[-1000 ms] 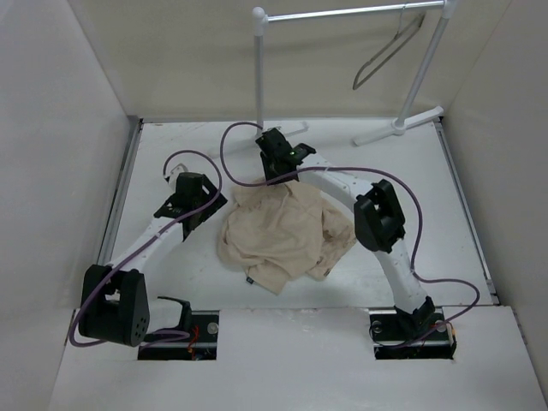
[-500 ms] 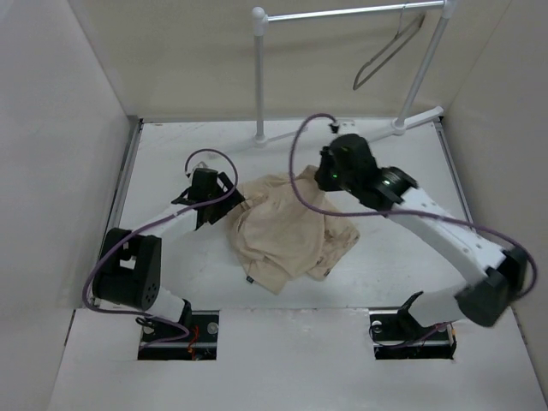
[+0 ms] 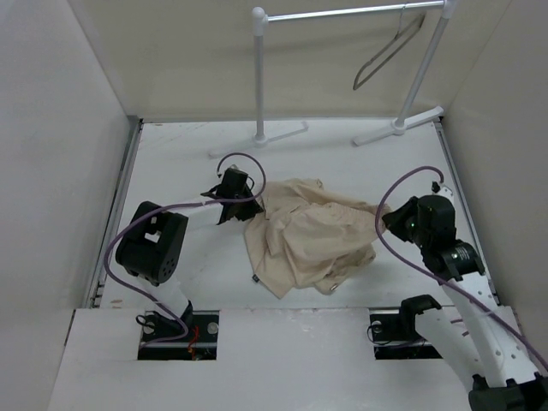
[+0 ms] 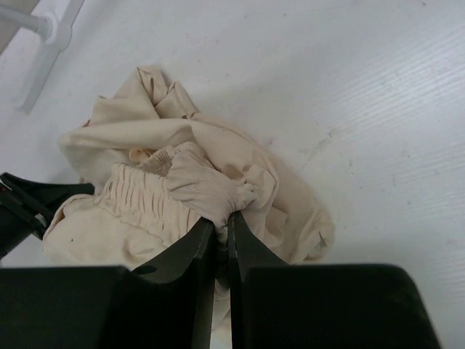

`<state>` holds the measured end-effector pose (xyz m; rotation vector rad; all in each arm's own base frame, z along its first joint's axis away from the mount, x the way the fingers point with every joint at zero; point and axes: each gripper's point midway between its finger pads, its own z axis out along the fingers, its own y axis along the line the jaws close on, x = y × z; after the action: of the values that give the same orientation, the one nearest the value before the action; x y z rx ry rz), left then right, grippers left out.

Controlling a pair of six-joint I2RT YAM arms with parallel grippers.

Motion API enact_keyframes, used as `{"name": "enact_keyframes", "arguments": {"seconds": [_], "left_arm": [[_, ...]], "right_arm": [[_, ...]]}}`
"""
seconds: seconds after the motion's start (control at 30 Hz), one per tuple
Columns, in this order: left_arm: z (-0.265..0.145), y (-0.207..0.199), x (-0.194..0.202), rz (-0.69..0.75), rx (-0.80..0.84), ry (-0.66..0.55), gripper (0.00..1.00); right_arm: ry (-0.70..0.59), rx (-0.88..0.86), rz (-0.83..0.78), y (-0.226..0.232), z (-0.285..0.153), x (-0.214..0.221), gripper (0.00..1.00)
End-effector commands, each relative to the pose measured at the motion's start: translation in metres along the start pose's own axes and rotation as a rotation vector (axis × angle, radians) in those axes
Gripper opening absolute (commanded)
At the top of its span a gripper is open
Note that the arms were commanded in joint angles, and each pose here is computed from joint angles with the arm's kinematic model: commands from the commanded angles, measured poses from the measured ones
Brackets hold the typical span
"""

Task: Place the trousers on the hanger
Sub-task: Flatten out the trousers at the center of the board.

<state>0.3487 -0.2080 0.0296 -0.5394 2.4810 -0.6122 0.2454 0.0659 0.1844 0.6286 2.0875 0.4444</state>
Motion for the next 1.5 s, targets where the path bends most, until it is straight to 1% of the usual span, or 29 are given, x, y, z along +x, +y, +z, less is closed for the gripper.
{"name": "enact_keyframes", "arguments": {"seconds": [0.0,0.1,0.2,0.27,0.33,0.4,0.47,0.5,0.53,0.57,0.63,0.67,0.7,0.73,0.77,0.83,0.93,1.0,1.03,1.07,1.13,1.17,1.23,1.27,1.3,1.33,1.4,1.43,1.47], "left_arm": [[-0.001,-0.014,-0.028,-0.052,0.014,-0.068,0.16],[-0.007,-0.026,-0.039,-0.046,0.027,-0.093,0.09],[-0.020,-0.013,-0.050,-0.064,-0.024,-0.139,0.06],[-0.038,-0.003,-0.071,-0.101,-0.022,-0.192,0.05],[-0.062,0.006,-0.101,-0.150,-0.013,-0.266,0.05],[-0.101,0.010,-0.149,-0.215,0.008,-0.378,0.05],[-0.143,0.005,-0.194,-0.258,0.042,-0.479,0.05],[-0.161,0.001,-0.212,-0.273,0.058,-0.520,0.05],[-0.184,-0.003,-0.232,-0.287,0.076,-0.570,0.05],[-0.210,-0.006,-0.251,-0.300,0.093,-0.622,0.06],[-0.253,-0.006,-0.280,-0.325,0.112,-0.711,0.07],[-0.271,-0.004,-0.290,-0.338,0.114,-0.749,0.07],[-0.283,0.002,-0.296,-0.350,0.109,-0.778,0.08],[-0.292,0.009,-0.299,-0.366,0.099,-0.799,0.08],[-0.297,0.017,-0.300,-0.383,0.087,-0.808,0.08],[-0.296,0.037,-0.293,-0.420,0.058,-0.800,0.09],[-0.278,0.063,-0.269,-0.472,0.020,-0.753,0.09],[-0.258,0.074,-0.244,-0.479,-0.010,-0.702,0.09],[-0.244,0.075,-0.228,-0.474,-0.016,-0.662,0.09],[-0.231,0.080,-0.209,-0.472,-0.035,-0.622,0.09],[-0.208,0.088,-0.172,-0.467,-0.067,-0.549,0.09],[-0.200,0.088,-0.154,-0.466,-0.068,-0.518,0.09],[-0.190,0.088,-0.126,-0.440,-0.080,-0.475,0.09],[-0.189,0.089,-0.119,-0.431,-0.091,-0.466,0.10],[-0.187,0.092,-0.111,-0.417,-0.112,-0.457,0.11],[-0.186,0.096,-0.105,-0.406,-0.134,-0.449,0.14],[-0.185,0.103,-0.100,-0.374,-0.170,-0.452,0.23],[-0.183,0.105,-0.100,-0.352,-0.185,-0.450,0.29],[-0.180,0.105,-0.100,-0.327,-0.196,-0.447,0.36]], "right_arm": [[0.017,-0.069,0.082,0.008,-0.003,-0.001,0.12],[0.025,-0.098,0.081,0.018,-0.001,-0.006,0.11],[-0.034,-0.155,0.048,0.043,-0.009,-0.027,0.11],[-0.040,-0.198,0.026,0.060,-0.012,-0.036,0.10],[-0.001,-0.265,-0.015,0.087,-0.013,-0.036,0.09],[0.036,-0.371,-0.074,0.130,-0.017,-0.035,0.08],[0.030,-0.487,-0.161,0.182,-0.034,-0.046,0.07],[0.014,-0.529,-0.195,0.201,-0.044,-0.053,0.07],[-0.025,-0.595,-0.243,0.229,-0.065,-0.069,0.07],[-0.063,-0.648,-0.276,0.247,-0.085,-0.082,0.07],[-0.137,-0.737,-0.314,0.269,-0.121,-0.102,0.07],[-0.164,-0.767,-0.318,0.271,-0.134,-0.108,0.08],[-0.170,-0.783,-0.318,0.268,-0.141,-0.107,0.08],[-0.164,-0.766,-0.302,0.258,-0.139,-0.104,0.08],[-0.156,-0.725,-0.285,0.240,-0.130,-0.099,0.08],[-0.119,-0.588,-0.196,0.190,-0.092,-0.079,0.08],[-0.030,-0.283,0.078,0.090,-0.026,-0.047,0.08],[0.010,-0.150,0.189,0.037,0.002,-0.029,0.09],[0.009,-0.101,0.219,0.018,0.010,-0.026,0.13],[0.011,-0.056,0.242,0.002,0.016,-0.022,0.20],[-0.004,0.013,0.260,-0.020,0.021,-0.019,0.30],[-0.021,0.038,0.256,-0.029,0.022,-0.020,0.37],[-0.056,0.065,0.233,-0.036,0.022,-0.023,0.57],[-0.063,0.071,0.216,-0.036,0.021,-0.023,0.66],[-0.059,0.068,0.191,-0.033,0.021,-0.021,0.73],[-0.051,0.062,0.165,-0.029,0.020,-0.017,0.77],[-0.033,0.080,0.106,-0.026,0.018,-0.008,0.78],[-0.025,0.103,0.072,-0.029,0.016,-0.002,0.74],[-0.022,0.128,0.045,-0.032,0.015,0.003,0.62]]}}
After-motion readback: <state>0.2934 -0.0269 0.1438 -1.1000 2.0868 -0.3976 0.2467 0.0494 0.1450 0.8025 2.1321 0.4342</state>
